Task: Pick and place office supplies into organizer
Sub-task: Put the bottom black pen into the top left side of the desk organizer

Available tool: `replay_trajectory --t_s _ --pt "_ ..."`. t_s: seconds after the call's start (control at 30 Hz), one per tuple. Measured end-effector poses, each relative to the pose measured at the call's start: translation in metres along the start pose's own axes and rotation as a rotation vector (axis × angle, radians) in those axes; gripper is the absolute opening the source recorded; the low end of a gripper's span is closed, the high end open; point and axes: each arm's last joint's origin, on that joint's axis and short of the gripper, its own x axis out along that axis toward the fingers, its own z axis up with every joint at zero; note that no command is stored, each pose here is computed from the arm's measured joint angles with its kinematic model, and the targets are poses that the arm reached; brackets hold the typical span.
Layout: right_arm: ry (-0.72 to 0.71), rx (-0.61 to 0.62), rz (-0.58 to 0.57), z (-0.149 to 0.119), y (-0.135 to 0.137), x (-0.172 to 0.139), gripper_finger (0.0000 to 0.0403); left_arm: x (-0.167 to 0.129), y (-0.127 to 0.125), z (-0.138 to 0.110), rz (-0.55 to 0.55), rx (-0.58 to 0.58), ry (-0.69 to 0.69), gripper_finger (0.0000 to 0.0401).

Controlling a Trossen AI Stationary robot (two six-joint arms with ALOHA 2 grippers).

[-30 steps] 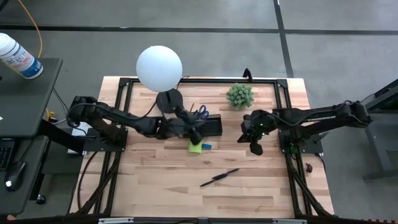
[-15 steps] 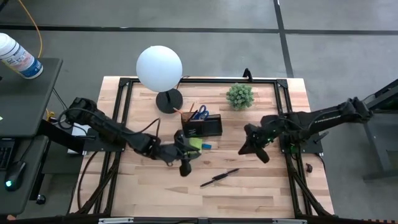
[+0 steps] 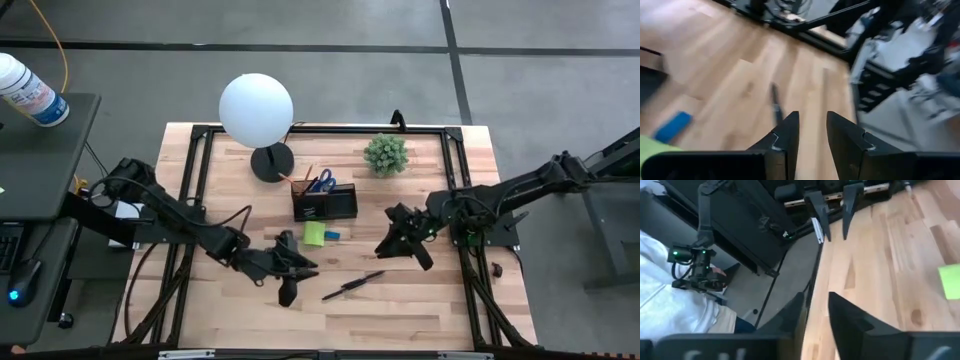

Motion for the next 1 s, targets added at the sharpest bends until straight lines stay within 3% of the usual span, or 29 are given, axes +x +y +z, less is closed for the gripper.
replay_trajectory --t_s 0.23,0.33,0.47,0.63,0.8,0.9,1.0 --pt "-0.049 -0.004 0.060 0.004 -0.002 0.017 0.0156 -0.004 -0.012 0.001 -0.084 -0.074 -0.037 0.0085" --pt "-0.127 -0.083 0.006 0.008 -0.007 0.025 0.0179 -0.004 -0.014 0.005 -0.110 -0.118 -0.074 0.0085" --pt "-0.250 -0.088 -0.070 0.012 -0.010 0.034 0.0198 -0.005 -0.018 0.012 -0.153 -0.280 -0.126 0.0085" --pt "-0.096 -0.169 -0.003 -0.010 -0.001 0.048 0.0208 -0.007 -0.021 0.011 -0.196 -0.373 -0.109 0.0085" --pt "0.120 -0.251 -0.161 -0.047 0.004 0.052 0.0195 -0.009 -0.024 0.001 -0.206 -0.350 -0.013 0.0085" --pt "0.171 -0.292 -0.250 -0.060 0.006 0.050 0.0183 -0.008 -0.022 -0.003 -0.173 -0.329 0.023 0.0085" --pt "0.193 -0.292 -0.269 -0.068 0.008 0.052 0.0172 -0.008 -0.018 -0.007 -0.135 -0.307 0.062 0.0085"
